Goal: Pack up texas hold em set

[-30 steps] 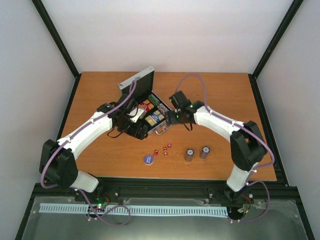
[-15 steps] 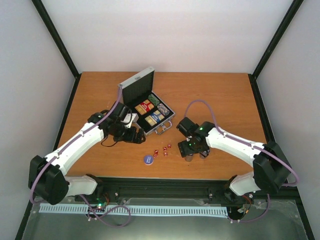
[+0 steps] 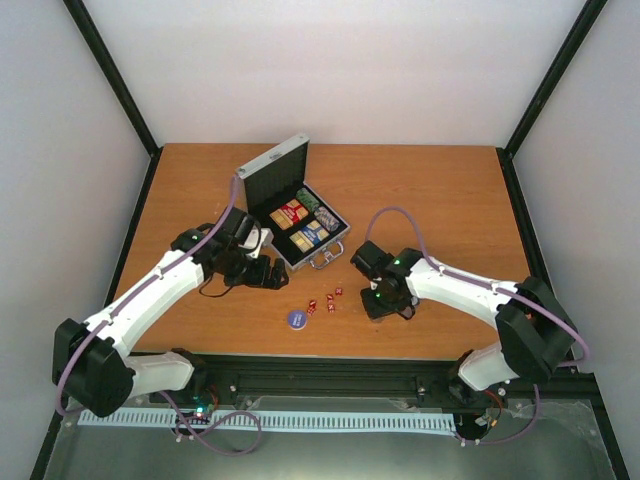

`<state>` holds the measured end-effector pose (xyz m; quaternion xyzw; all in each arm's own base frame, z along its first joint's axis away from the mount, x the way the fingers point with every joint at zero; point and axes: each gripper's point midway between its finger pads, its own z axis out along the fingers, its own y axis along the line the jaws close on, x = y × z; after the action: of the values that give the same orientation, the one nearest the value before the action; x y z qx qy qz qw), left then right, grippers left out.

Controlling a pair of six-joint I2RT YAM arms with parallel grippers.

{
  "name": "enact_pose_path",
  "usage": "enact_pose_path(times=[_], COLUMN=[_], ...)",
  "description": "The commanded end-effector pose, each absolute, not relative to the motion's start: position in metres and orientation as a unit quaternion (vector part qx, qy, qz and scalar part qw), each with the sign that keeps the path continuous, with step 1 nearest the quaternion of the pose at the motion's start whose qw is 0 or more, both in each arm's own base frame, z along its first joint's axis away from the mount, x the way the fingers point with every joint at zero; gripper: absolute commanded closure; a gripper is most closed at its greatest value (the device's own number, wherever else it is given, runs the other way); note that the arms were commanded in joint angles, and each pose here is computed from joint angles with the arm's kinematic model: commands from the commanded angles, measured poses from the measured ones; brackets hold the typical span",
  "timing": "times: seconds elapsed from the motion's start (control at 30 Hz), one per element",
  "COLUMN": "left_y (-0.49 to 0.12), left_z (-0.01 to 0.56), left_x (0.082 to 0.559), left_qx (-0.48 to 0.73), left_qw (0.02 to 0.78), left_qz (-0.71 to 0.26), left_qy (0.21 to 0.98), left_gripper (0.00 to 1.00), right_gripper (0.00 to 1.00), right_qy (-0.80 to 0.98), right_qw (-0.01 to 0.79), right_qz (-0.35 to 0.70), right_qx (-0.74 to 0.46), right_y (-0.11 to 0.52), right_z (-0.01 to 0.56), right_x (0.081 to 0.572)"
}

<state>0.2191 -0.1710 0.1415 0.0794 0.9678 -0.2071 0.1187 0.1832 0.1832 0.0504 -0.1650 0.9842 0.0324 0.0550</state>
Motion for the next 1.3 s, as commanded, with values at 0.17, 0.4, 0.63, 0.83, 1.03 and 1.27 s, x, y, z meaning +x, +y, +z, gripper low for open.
enact_pose_path(times=[0.17,0.4,0.63,0.83,1.03,1.27], left_y=[-0.158,-0.146,-0.134,-0.125,-0.123,-0.124], left_z=[0.162,0.205,0.233,0.262,0.274,0.273], left_x=[0.215,0.213,0.207,0.208,0.211,0.214], left_qx=[0.06,0.046,0.032,0.009,0.001,0.005], left_qw=[0.133,0.171,0.196,0.248,0.272,0.276], left_qz=[-0.192,-0.18,-0.169,-0.175,-0.181,-0.179], left_qy=[0.97,0.968,0.965,0.953,0.945,0.944], left_gripper=[0.0,0.0,0.0,0.0,0.0,0.0], right_gripper=[0.97,0.97,0.97,0.97,0.97,0.97], right_qy=[0.983,0.954,0.896,0.854,0.838,0.845], right_qw=[0.076,0.213,0.313,0.359,0.37,0.357], right_qz=[0.047,0.17,0.309,0.374,0.399,0.396], right_qx=[-0.161,-0.123,-0.06,-0.048,-0.041,-0.036], right_y=[0.192,0.257,0.345,0.407,0.448,0.479], right_z=[0.078,0.183,0.203,0.209,0.195,0.158], right_x=[0.19,0.248,0.328,0.386,0.423,0.455])
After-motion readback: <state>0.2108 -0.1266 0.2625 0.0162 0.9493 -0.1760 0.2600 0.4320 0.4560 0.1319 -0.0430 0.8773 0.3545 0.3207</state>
